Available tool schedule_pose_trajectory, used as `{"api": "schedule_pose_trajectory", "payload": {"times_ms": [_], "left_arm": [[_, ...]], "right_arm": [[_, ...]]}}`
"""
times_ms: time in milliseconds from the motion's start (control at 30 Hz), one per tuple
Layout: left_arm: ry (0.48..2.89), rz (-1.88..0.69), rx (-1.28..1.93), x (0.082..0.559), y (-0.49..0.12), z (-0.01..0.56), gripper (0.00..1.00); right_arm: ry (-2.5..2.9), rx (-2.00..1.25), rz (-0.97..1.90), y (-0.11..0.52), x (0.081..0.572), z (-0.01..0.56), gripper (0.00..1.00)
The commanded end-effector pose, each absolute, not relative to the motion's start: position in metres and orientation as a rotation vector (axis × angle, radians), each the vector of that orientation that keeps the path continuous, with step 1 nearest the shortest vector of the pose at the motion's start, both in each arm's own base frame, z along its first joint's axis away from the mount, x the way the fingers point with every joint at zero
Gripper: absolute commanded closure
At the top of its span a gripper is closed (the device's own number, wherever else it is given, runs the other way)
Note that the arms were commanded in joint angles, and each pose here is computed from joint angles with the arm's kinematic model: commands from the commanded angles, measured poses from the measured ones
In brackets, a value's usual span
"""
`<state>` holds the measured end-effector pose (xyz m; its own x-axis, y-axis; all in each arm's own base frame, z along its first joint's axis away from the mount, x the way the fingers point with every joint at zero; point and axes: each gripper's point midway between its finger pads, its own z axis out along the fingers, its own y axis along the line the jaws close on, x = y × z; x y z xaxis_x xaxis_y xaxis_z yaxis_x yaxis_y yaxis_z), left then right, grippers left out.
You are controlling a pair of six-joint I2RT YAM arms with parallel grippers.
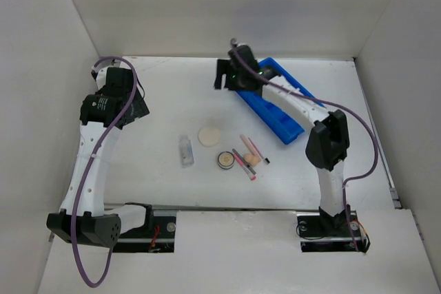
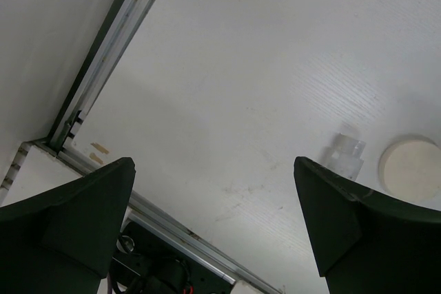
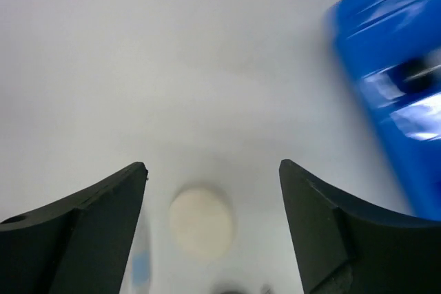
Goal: Organize the makeup
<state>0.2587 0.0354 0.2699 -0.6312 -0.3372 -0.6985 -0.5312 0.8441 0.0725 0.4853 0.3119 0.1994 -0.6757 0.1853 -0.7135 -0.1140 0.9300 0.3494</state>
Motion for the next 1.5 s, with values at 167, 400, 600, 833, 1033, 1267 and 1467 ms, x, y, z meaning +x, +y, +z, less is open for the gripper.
{"api": "schedule_pose_trajectory", "payload": {"times_ms": [167,400,600,833,1033,1267,1467], "left_arm": [[2.300,0.334,-0.656,0.258,0.035,0.272,0.00],[2.312,0.328,-0.653,0.258,0.033,0.269,0.00],[2.317,0.317,-0.651,0.258,0.032,0.268,0.00],[2.317,0.317,-0.651,0.258,0.032,0.268,0.00],[2.317,0.317,-0.651,0.261,0.031,0.267,0.00],[2.322,0.323,-0.637,0.261,0.032,0.267,0.00],[2.308,0.331,-0.630,0.267,0.033,0.274,0.00]], "right_arm": [[2.491,-0.322,0.617,0.364,0.390,0.118,0.30],[2.643,-0.320,0.543,0.354,0.375,0.058,0.30],[2.670,-0.354,0.546,0.354,0.370,0.035,0.34],[2.684,-0.421,0.594,0.367,0.354,0.027,0.40],[2.687,-0.458,0.592,0.375,0.350,0.026,0.54],[2.619,-0.465,0.661,0.390,0.360,0.071,1.00],[2.451,-0.321,0.535,0.358,0.400,0.143,1.00]]}}
